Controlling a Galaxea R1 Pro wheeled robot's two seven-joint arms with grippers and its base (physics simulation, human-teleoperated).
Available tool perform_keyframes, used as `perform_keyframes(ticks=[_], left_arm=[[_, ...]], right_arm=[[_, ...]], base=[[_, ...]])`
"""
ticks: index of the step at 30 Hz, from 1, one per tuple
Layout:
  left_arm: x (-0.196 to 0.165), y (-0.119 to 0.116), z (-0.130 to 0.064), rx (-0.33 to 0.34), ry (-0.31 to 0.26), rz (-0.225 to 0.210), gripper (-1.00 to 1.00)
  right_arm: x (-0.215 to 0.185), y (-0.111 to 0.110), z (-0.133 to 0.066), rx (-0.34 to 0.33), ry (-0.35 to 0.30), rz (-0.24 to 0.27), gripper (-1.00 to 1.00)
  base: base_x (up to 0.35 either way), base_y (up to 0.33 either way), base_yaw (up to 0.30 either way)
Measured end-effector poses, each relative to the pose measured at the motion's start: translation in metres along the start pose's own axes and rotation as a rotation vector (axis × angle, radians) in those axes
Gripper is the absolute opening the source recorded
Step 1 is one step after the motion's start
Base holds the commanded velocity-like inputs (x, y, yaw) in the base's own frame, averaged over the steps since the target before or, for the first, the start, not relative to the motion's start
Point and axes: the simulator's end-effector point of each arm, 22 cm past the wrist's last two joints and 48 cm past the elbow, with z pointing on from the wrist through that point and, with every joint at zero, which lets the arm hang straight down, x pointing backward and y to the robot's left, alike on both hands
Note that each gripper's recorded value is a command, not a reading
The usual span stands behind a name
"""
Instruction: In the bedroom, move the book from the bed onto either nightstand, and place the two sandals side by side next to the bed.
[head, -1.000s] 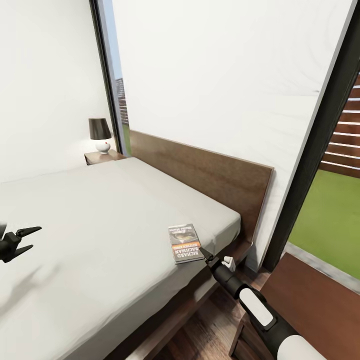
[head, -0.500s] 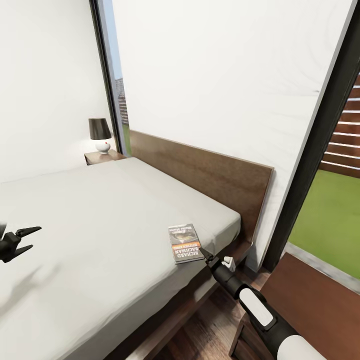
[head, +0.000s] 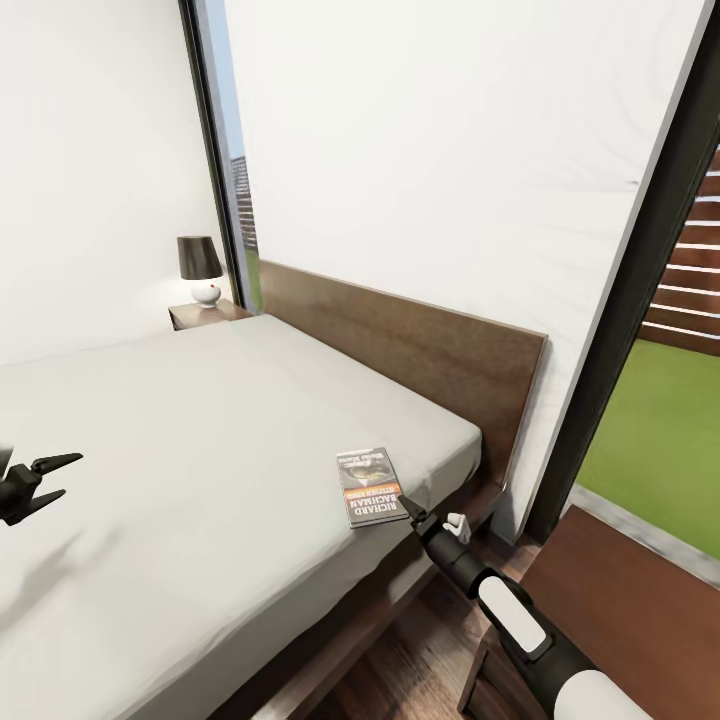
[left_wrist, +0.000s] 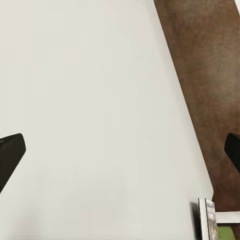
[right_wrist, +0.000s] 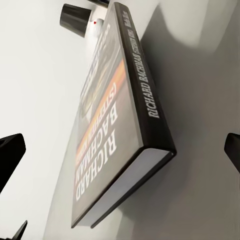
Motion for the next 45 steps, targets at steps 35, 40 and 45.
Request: perform_keyframes(ticks=[35, 40, 45], left_arm=[[0.0, 0.0, 0.0, 0.0, 0.0, 0.0, 1.0], [-0.0001, 0.0, 0.0, 0.0, 0.0, 0.0, 1.0], [0.0, 0.0, 0.0, 0.0, 0.0, 0.0, 1.0]], right_arm=[[0.0075, 0.0047, 0.0043, -0.007, 0.004, 0.013, 1.0], [0.0074, 0.005, 0.0044, -0.008, 0.004, 0.013, 1.0], [0.0074, 0.0049, 0.0043, -0.008, 0.004, 0.013, 1.0]], base=[[0.0, 0.0, 0.0], [0.0, 0.0, 0.0], [0.0, 0.0, 0.0]])
